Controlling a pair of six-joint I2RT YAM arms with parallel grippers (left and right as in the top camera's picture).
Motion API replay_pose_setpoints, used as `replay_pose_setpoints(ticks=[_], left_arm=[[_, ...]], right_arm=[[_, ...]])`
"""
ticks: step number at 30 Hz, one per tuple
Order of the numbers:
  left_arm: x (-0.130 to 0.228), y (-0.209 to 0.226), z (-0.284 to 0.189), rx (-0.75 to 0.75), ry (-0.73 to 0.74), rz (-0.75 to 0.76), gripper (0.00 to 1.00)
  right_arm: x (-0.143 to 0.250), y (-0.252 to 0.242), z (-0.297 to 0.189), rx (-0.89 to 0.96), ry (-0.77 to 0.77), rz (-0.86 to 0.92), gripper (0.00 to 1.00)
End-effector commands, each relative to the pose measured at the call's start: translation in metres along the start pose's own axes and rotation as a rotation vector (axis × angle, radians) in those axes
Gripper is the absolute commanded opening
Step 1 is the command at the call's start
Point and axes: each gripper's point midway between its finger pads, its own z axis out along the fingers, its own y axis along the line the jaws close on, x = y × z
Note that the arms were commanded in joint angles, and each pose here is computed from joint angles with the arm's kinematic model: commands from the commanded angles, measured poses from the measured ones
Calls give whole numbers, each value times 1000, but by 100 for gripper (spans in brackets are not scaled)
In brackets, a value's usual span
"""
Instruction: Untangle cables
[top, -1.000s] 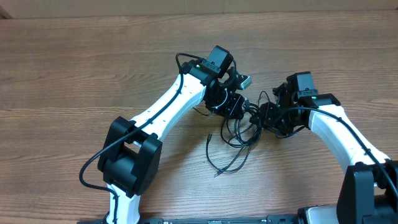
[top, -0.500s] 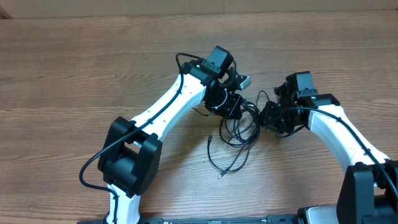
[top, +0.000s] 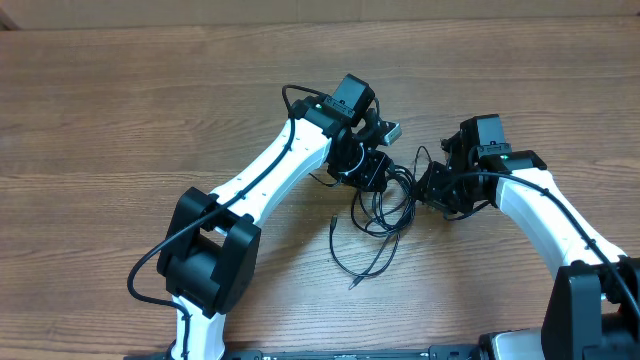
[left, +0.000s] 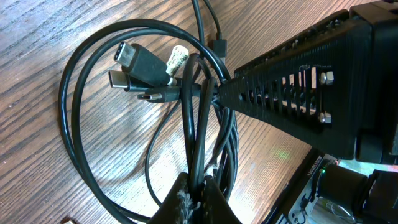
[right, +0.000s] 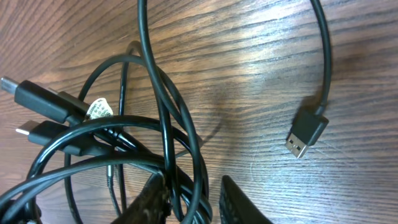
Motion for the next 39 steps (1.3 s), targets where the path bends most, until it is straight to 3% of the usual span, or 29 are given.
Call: replay_pose_setpoints(ticks=[1, 9, 15, 39], left_arm=[[-1, -8, -5, 19, -12, 46, 4], [-1, -9, -5, 30, -11, 46, 4], [0, -21, -6, 95, -8, 84, 4], [0, -23, -6, 109, -6, 83, 4]], right_arm=[[0, -2, 3, 12, 1, 2, 26], [0, -2, 4, 11, 1, 2, 19], [0, -2, 4, 11, 1, 2, 20], [13, -5, 12, 15, 35, -1, 24]])
